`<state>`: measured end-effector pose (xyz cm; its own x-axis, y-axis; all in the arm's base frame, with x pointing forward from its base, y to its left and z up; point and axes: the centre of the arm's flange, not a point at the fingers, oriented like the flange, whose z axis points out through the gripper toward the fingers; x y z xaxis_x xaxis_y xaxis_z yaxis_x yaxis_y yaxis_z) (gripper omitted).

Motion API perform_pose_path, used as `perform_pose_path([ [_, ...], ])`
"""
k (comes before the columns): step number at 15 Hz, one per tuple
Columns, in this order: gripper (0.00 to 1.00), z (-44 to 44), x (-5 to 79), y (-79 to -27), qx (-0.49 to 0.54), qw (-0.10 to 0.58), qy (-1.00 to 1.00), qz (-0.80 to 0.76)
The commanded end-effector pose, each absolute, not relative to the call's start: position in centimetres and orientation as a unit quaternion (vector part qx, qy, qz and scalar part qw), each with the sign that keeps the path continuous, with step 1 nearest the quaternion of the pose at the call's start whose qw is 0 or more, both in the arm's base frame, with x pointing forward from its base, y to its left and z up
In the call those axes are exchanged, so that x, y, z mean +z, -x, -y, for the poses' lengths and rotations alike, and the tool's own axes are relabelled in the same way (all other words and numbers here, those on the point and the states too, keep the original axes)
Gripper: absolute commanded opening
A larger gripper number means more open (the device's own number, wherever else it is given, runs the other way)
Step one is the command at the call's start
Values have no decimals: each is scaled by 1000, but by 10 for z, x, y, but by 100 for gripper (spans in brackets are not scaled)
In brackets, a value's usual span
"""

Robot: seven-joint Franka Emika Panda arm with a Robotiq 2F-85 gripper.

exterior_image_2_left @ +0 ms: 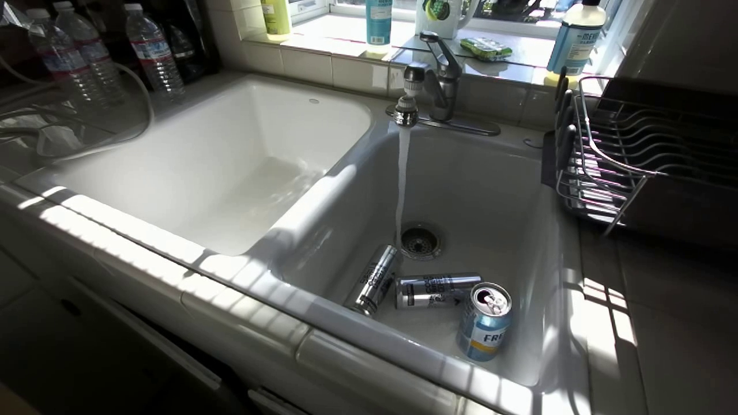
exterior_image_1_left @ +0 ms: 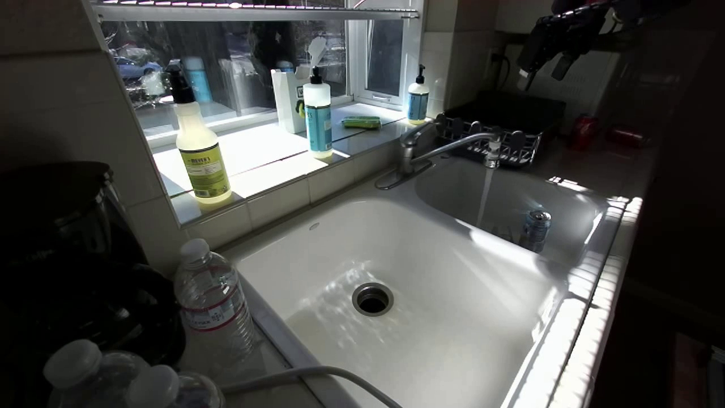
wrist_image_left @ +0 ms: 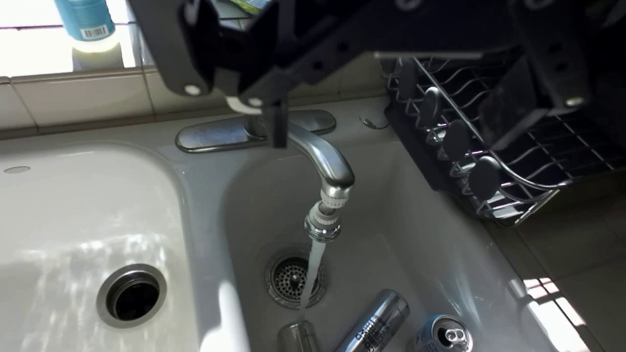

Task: Turn the faucet to the right, then open the tap

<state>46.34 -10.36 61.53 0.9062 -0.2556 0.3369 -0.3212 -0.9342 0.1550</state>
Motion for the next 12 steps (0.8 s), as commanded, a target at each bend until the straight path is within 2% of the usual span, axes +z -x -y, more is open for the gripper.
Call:
perform_pose_path([
  [1,100,104,598,-444,163,101,-964,186],
  [12,100,110,601,-449,149,98,-965,195],
])
